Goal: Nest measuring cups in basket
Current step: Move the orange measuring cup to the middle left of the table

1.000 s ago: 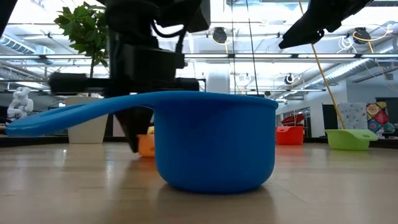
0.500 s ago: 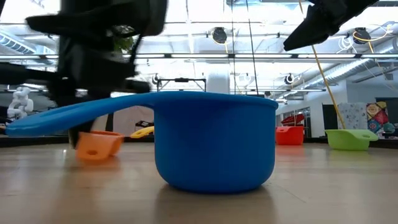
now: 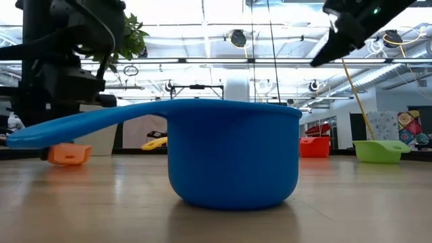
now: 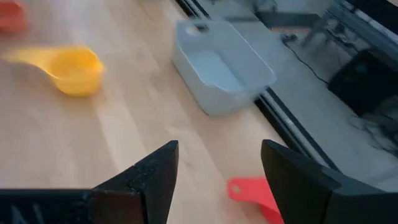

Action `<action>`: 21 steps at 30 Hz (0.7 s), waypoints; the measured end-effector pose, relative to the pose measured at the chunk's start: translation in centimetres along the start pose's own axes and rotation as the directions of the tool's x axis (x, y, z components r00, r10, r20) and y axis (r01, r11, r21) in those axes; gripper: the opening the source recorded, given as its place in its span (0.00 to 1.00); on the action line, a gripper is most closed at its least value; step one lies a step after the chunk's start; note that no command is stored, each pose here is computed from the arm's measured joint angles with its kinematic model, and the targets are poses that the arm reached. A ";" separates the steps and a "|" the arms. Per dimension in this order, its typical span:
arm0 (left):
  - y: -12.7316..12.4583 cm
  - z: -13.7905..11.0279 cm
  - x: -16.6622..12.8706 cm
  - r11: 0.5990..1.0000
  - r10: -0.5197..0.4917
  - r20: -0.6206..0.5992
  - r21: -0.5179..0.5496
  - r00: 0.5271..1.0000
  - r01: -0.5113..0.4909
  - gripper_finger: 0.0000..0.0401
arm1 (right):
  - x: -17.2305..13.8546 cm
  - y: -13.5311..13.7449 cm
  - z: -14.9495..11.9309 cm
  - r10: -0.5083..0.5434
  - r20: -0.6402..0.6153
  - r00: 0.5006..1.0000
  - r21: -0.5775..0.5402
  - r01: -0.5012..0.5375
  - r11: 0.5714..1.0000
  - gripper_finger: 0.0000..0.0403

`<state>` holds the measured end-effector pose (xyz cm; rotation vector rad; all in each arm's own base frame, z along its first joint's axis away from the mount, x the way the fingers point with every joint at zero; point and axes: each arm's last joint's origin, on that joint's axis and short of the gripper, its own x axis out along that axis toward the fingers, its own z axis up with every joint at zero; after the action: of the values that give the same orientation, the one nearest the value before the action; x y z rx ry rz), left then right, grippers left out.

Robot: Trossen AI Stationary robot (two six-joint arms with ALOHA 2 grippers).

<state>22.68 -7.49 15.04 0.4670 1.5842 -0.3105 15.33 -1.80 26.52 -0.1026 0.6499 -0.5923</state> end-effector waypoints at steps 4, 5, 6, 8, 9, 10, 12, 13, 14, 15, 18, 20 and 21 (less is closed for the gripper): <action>0.8 -1.2 -1.0 0.997 0.026 0.121 -0.079 0.992 -0.017 0.02 | 1.4 -1.2 0.2 -0.023 -0.127 0.992 -0.012 0.022 1.000 0.56; 1.1 -1.4 -1.2 0.995 0.034 0.143 -0.098 0.989 -0.020 0.02 | 1.8 -1.4 0.3 -0.022 -0.162 0.987 -0.017 0.020 1.000 0.56; 1.3 -1.6 -1.5 0.993 0.041 0.165 -0.115 0.985 -0.022 0.02 | 2.2 -1.7 0.5 -0.021 -0.192 0.981 -0.021 0.017 1.000 0.56; 1.7 -1.9 -2.0 0.989 0.058 0.208 -0.144 0.976 -0.028 0.04 | 3.1 -2.3 0.9 -0.021 -0.244 0.969 -0.026 0.016 1.000 0.56; 1.9 -2.1 -2.2 0.987 0.067 0.223 -0.155 0.973 -0.033 0.04 | 3.6 -2.6 1.1 -0.019 -0.272 0.962 -0.028 0.012 1.000 0.56; 2.1 -2.2 -2.3 0.986 0.075 0.231 -0.163 0.970 -0.037 0.04 | 4.0 -2.8 1.4 -0.018 -0.297 0.955 -0.029 0.010 1.000 0.56; 2.3 -2.5 -2.3 0.984 0.081 0.229 -0.172 0.970 -0.042 0.04 | 5.1 -3.5 1.7 -0.018 -0.349 0.937 -0.023 0.010 1.000 0.56; 2.4 -2.6 -2.2 0.984 0.083 0.226 -0.174 0.971 -0.043 0.04 | 5.6 -3.9 1.8 -0.023 -0.378 0.926 -0.019 0.017 1.000 0.56; 2.5 -2.7 -2.0 0.984 0.082 0.219 -0.171 0.972 -0.044 0.03 | 6.1 -4.2 1.9 -0.034 -0.405 0.914 -0.020 0.029 0.999 0.56; 2.5 -2.9 -1.8 0.985 0.080 0.207 -0.168 0.975 -0.045 0.02 | 6.6 -4.6 2.0 -0.041 -0.428 0.903 -0.019 0.036 0.999 0.56; 2.4 -3.5 -0.8 0.985 0.075 0.187 -0.167 0.980 -0.043 0.02 | 7.7 -5.6 2.0 -0.032 -0.469 0.883 0.011 0.042 0.999 0.56; 2.2 -3.8 -0.2 0.986 0.069 0.171 -0.165 0.983 -0.041 0.03 | 8.2 -6.1 2.0 -0.034 -0.483 0.875 0.024 0.052 0.998 0.56; 2.1 -4.0 0.1 0.986 0.065 0.163 -0.163 0.984 -0.039 0.04 | 8.4 -6.4 2.0 -0.040 -0.485 0.874 0.032 0.063 0.998 0.56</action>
<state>20.12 -3.77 15.38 0.3485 1.4174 -0.1763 18.73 -11.93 25.31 0.0781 1.1247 -0.6911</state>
